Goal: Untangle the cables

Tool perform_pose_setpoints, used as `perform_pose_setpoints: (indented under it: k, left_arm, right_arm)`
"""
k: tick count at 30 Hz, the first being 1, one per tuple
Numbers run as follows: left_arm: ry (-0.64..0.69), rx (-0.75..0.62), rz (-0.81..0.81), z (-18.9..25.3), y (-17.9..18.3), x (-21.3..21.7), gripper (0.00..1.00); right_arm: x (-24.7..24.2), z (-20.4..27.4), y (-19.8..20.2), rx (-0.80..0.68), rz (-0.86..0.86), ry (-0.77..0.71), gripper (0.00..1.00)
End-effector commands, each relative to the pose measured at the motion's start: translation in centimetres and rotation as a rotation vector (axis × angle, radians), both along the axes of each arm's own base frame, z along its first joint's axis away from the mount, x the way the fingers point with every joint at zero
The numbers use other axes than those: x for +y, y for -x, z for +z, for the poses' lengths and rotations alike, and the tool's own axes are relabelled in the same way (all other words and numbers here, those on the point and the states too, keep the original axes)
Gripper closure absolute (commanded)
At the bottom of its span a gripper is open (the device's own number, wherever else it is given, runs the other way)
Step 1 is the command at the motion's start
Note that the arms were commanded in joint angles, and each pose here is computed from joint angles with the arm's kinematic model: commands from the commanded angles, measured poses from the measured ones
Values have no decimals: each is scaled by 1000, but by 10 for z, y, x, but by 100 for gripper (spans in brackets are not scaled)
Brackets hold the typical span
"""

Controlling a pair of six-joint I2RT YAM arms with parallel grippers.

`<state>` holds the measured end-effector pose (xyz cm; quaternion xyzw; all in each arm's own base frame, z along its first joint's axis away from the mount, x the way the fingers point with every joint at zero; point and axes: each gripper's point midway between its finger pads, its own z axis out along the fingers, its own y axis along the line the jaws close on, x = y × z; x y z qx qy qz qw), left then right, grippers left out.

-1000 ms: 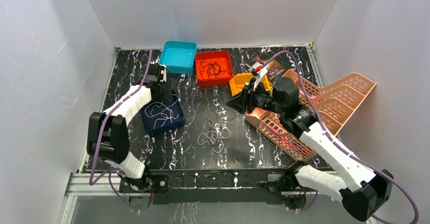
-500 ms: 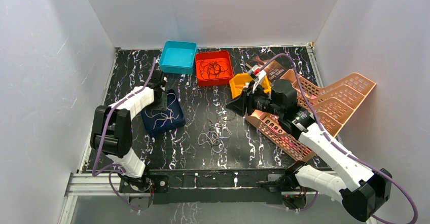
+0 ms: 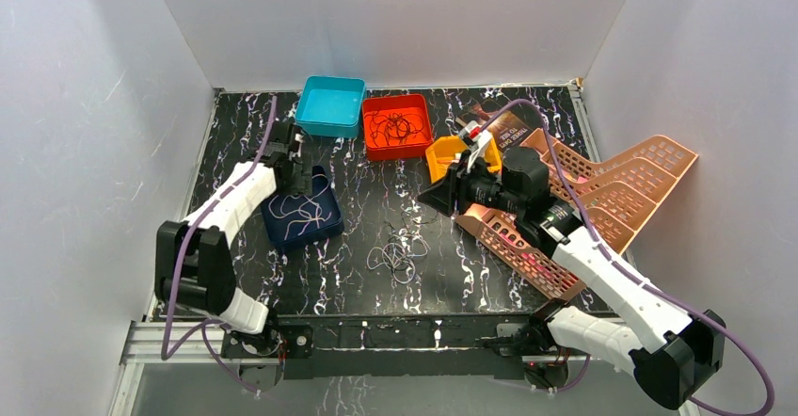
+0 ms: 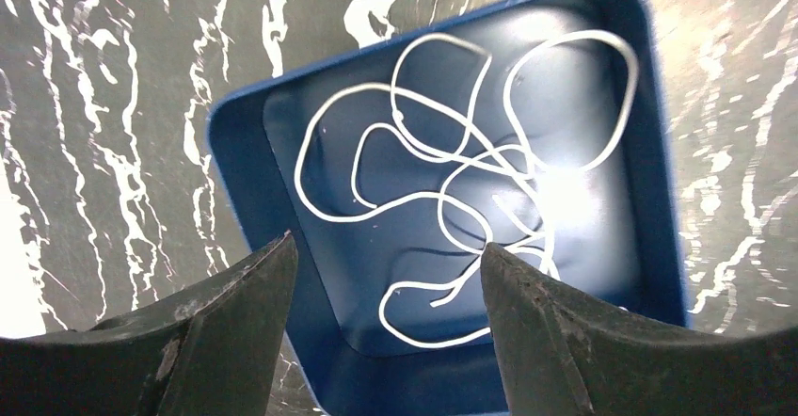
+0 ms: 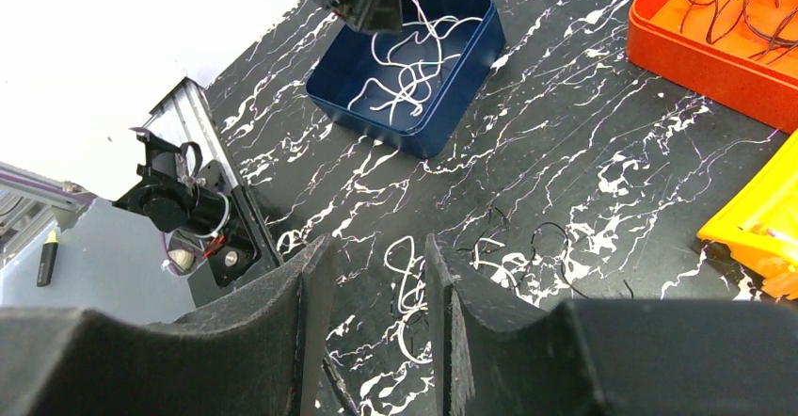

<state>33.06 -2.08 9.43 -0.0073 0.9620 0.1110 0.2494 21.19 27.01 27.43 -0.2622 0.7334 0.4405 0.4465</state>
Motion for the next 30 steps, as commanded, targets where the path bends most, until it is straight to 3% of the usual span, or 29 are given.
perform_pose_setpoints:
  k: [1, 14, 22, 30]
  left_arm:
    - [63, -131, -19, 51, -6, -7, 29]
    - [123, -280, 33, 49, -54, -19, 31]
    - [-28, -119, 104, 4, -43, 5, 41]
    - [-112, -27, 93, -12, -23, 19, 50]
  right_arm:
    - [6, 21, -3, -47, 11, -55, 52]
    - [6, 14, -5, -24, 0, -51, 52]
    - [2, 11, -3, -25, -11, -51, 52]
    - [3, 9, -2, -21, -2, -52, 52]
